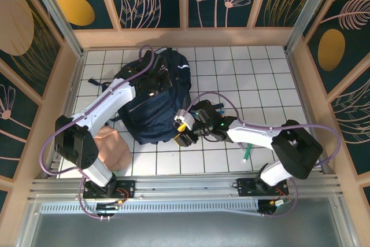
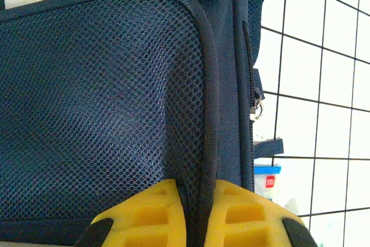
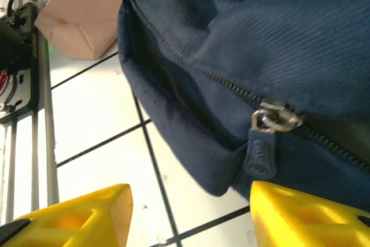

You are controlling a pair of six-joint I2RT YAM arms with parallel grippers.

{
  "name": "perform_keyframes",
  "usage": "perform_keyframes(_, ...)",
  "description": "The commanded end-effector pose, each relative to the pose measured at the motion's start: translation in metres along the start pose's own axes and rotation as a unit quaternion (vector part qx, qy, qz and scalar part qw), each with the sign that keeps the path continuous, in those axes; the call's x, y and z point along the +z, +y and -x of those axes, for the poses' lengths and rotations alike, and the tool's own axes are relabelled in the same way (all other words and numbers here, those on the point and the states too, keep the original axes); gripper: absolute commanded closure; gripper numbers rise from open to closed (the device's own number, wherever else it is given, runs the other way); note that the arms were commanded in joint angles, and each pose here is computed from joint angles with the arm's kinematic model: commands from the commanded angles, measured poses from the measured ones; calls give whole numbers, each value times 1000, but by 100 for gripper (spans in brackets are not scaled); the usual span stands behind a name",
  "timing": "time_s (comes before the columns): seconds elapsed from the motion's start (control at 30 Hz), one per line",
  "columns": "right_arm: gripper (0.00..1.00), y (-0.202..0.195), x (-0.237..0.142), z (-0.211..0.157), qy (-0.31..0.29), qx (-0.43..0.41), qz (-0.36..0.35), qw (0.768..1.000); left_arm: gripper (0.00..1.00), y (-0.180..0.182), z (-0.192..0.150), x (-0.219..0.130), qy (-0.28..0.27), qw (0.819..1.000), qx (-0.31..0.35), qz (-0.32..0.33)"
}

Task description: Pack books, pencil case, and school supplies into a backpack

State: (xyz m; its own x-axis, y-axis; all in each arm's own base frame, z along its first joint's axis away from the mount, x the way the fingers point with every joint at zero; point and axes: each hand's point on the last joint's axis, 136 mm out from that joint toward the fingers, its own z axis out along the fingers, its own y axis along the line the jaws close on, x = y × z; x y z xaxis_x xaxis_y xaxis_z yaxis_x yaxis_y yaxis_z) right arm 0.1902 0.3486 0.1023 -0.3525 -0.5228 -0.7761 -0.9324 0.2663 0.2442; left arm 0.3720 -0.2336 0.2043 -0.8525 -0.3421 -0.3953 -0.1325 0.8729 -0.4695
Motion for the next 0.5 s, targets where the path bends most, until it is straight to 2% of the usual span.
perform_keyframes(0.0, 47, -19, 2, 14, -39, -27, -46, 998, 100, -36, 31, -33, -66, 994, 2, -86)
perform_keyframes(0.27, 68, -31, 6, 16, -64, -15, -65, 996, 100, -33, 24, -31, -60, 994, -4, -91)
perform_keyframes(0.33, 66, -40, 6, 17, -68, -3, -93, 993, 100, -32, 25, -32, -63, 994, -6, -90)
perform_keyframes(0.37, 59, -47, 5, 18, -71, 4, -114, 991, 100, -31, 25, -32, -63, 994, -8, -89)
perform_keyframes(0.4, 57, -52, 4, 21, -78, 10, -137, 987, 100, -30, 24, -30, -61, 994, -9, -87)
perform_keyframes(0.47, 57, -57, 1, 23, -87, 5, -175, 981, 100, -27, 23, -28, -62, 994, -18, -83)
